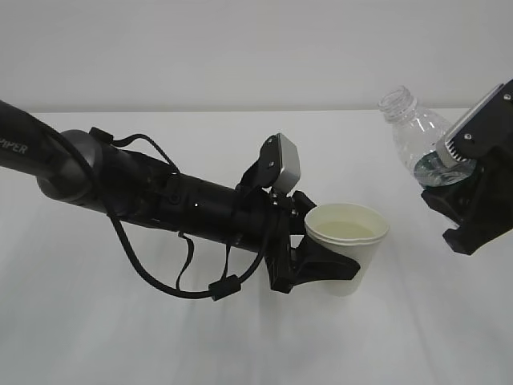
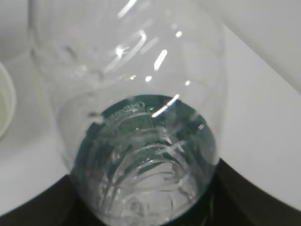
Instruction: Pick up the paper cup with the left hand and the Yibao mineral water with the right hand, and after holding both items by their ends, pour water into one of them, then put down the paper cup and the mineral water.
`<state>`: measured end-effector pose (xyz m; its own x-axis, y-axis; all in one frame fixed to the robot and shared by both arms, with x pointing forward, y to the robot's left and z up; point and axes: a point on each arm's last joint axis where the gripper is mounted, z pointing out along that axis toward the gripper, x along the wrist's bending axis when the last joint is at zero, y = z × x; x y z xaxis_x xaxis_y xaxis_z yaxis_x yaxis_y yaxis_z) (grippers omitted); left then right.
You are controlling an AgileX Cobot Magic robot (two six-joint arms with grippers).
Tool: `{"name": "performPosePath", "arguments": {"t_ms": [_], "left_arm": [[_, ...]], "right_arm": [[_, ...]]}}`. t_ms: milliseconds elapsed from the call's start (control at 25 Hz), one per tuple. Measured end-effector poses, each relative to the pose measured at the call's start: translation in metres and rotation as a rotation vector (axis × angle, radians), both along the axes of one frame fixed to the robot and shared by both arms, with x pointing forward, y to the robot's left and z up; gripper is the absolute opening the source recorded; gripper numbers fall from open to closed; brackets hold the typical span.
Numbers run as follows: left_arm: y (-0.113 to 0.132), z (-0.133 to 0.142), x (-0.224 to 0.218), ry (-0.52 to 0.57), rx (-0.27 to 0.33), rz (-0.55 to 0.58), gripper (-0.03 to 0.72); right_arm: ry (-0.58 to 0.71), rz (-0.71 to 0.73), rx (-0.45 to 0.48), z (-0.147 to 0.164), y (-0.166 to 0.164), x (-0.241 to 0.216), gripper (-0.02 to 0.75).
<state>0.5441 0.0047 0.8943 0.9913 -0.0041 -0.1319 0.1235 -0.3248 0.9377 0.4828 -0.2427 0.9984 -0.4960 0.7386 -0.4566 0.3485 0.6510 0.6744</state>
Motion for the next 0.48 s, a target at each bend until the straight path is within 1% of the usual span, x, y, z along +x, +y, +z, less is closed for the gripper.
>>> {"name": "performPosePath", "arguments": {"t_ms": [480], "left_arm": [[0.0001,-0.0005,0.0012,0.004,0.006,0.016,0.477]], "right_arm": [[-0.003,0.007,-0.010,0.0000,0.0000,0.0000,0.429]]}}
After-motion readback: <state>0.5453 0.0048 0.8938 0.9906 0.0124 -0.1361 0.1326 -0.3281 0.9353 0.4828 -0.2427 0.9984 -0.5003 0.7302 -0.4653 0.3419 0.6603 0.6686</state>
